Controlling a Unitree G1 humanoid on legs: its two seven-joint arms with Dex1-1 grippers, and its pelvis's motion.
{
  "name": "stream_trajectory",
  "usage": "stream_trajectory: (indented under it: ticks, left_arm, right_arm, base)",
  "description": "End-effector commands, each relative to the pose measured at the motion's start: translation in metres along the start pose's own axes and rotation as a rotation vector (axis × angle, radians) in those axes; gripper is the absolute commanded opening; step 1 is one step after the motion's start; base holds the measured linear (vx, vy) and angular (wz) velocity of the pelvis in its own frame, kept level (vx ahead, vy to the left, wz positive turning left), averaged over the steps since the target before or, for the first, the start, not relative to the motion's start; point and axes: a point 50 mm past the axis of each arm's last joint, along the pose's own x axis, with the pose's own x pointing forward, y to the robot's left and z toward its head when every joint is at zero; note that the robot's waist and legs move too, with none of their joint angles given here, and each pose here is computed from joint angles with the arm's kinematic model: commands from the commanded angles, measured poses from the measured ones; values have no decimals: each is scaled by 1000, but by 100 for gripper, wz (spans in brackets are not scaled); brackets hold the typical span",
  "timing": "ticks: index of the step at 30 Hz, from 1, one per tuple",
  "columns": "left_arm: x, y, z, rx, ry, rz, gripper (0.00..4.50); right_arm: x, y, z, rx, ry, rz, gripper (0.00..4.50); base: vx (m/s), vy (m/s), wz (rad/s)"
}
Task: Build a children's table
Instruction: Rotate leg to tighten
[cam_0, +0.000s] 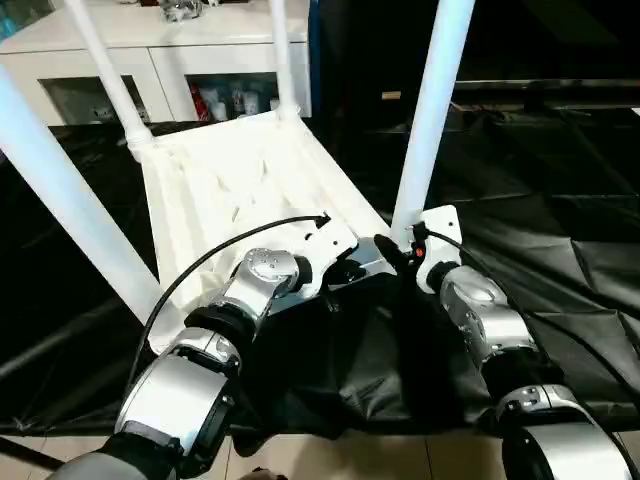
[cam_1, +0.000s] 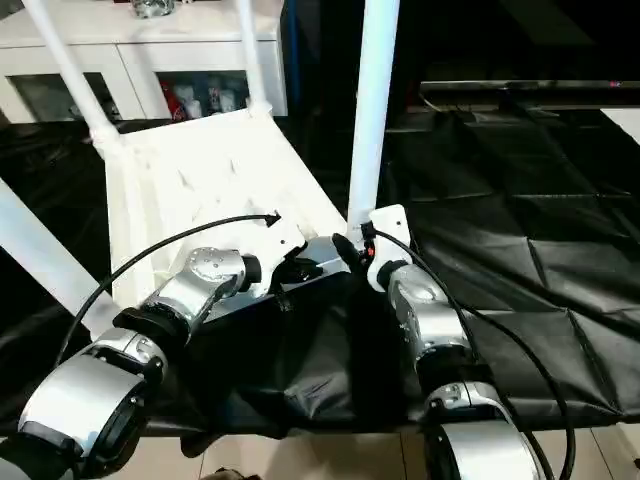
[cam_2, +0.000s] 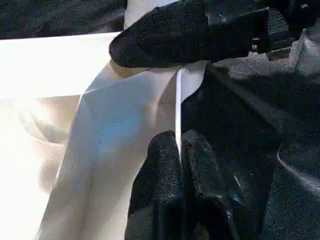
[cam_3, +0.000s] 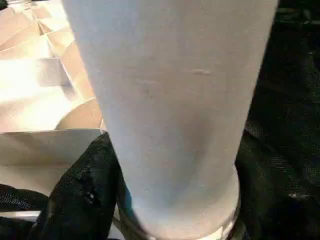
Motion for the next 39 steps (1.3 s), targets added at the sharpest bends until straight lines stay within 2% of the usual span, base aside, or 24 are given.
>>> stream_trajectory:
  ticks: [1, 5, 7, 11, 14, 21, 22, 25, 28, 29, 32, 34, 36, 37, 38, 39]
  left_arm:
    - [2, -7, 15, 55, -85, -127, 0]
    - [-4, -6, 13, 75, -81, -181, 0]
    - [-11, -5, 9, 96, -73, -240, 0]
    - [-29, 0, 4, 67, -91, -350, 0]
    - [-36, 1, 0, 52, -79, -397, 0]
    - [-45, 3, -6, 35, -71, -444, 0]
    - [-46, 3, -7, 33, -71, -448, 0]
    - [-47, 3, -7, 33, -71, -452, 0]
    - [-47, 3, -6, 36, -74, -450, 0]
    - [-47, 3, -6, 37, -74, -448, 0]
    - [-43, 4, -5, 46, -76, -396, 0]
    - [-37, 7, -3, 52, -68, -304, 0]
    - [-37, 7, -3, 52, -68, -304, 0]
    - [-35, 8, -2, 47, -58, -278, 0]
    - [-26, 9, 0, 22, -50, -188, 0]
    - [-25, 9, 1, 16, -49, -173, 0]
  right_arm:
    - [-1, 28, -10, -38, 45, 295, 361]
    - [-10, 22, -7, -95, 55, 378, 371]
    - [-21, 14, -5, -142, 68, 464, 371]
    - [-42, -4, 0, -183, 101, 595, 371]
    - [-47, -9, 0, -211, 121, 622, 371]
    - [-50, -11, 3, -194, 135, 674, 371]
    - [-50, -10, 3, -182, 132, 685, 345]
    - [-50, -8, 2, -162, 134, 709, 332]
    - [-50, -5, 0, -147, 137, 727, 292]
    - [-50, -4, -1, -145, 137, 729, 292]
    - [-49, -1, -7, -126, 138, 698, 276]
    - [-42, 0, -14, -112, 152, 589, 274]
    - [-42, 0, -14, -112, 152, 589, 272]
    - [-39, -1, -18, -113, 163, 533, 272]
    - [-31, -3, -27, -82, 182, 385, 272]
    - [-30, -3, -28, -75, 184, 360, 272]
  base:
    - [0, 0, 0]
    - [0, 0, 0]
    - [0, 0, 0]
    - [0, 0, 0]
    - [0, 0, 0]
    - [0, 0, 0]
    - [0, 0, 0]
    - [0, 0, 0]
    - [0, 0, 0]
    - [0, 0, 0]
    - [0, 0, 0]
    - [0, 0, 0]
    - [0, 0, 0]
    - [0, 0, 0]
    - [0, 0, 0]
    - [0, 0, 0]
